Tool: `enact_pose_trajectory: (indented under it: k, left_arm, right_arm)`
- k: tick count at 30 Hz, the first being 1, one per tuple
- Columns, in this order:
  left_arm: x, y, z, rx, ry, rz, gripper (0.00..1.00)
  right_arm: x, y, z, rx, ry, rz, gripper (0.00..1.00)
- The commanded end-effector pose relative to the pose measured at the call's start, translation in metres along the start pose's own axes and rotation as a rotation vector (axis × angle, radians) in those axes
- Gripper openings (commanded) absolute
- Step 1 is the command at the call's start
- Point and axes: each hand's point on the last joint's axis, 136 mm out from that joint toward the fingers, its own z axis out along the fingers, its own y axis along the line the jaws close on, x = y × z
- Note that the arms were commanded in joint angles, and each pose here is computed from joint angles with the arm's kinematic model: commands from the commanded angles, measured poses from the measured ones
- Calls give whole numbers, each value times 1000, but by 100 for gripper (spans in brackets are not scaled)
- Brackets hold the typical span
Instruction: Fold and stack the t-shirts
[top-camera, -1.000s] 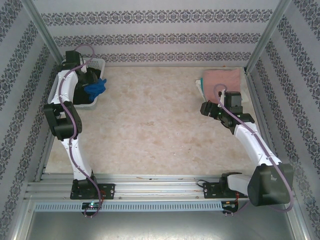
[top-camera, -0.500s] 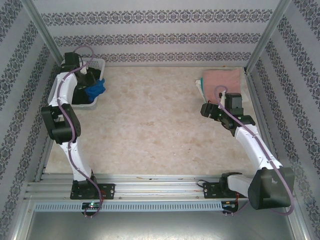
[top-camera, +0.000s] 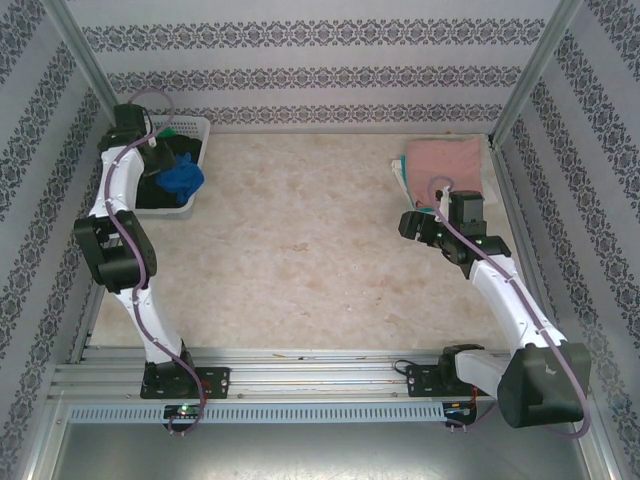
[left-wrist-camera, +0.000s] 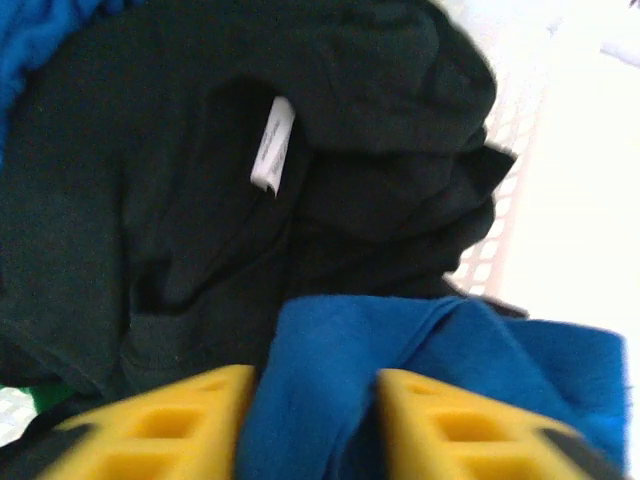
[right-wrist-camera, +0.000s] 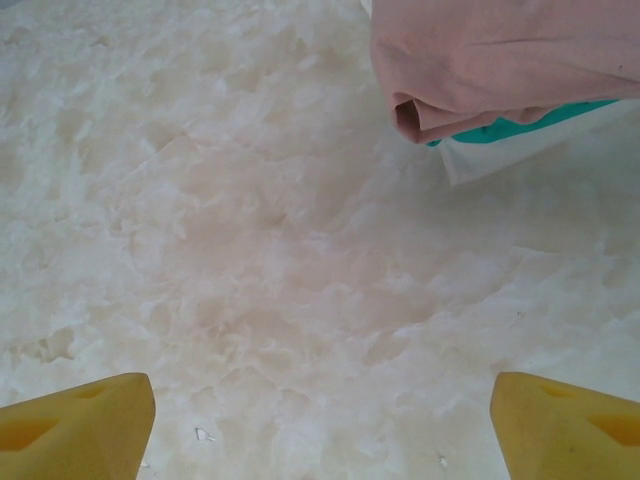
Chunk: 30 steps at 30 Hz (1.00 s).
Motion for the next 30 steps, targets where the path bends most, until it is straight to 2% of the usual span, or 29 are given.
enact_pose_trajectory:
  k: [1,5,8,16,19,25,30]
  left_arm:
    - [-15,-2,-43,6,-98,13,50]
    - [-10,-8,-68,37,-122,23,56]
    - [2,-19,-80,68,-115,40,65]
    - [34,-52,-78,81,-54,130,84]
    - [38,-60,-68,96,-47,134,86]
    - [47,-69,-39,101,15,146,82]
    - [48,-72,-17,86,39,160,72]
  right_arm:
    - [7,3,-5,-8,3,-37,90]
    - [7,1,-6,0,-9,-52,96]
    - [8,1,-7,-3,-6,-58,97]
    - [9,2,-8,-7,-4,-64,98]
    - [8,3,-7,-11,-4,-63,97]
    - [8,3,-6,-15,-4,-62,97]
    - [10,2,-4,-11,5,-64,98]
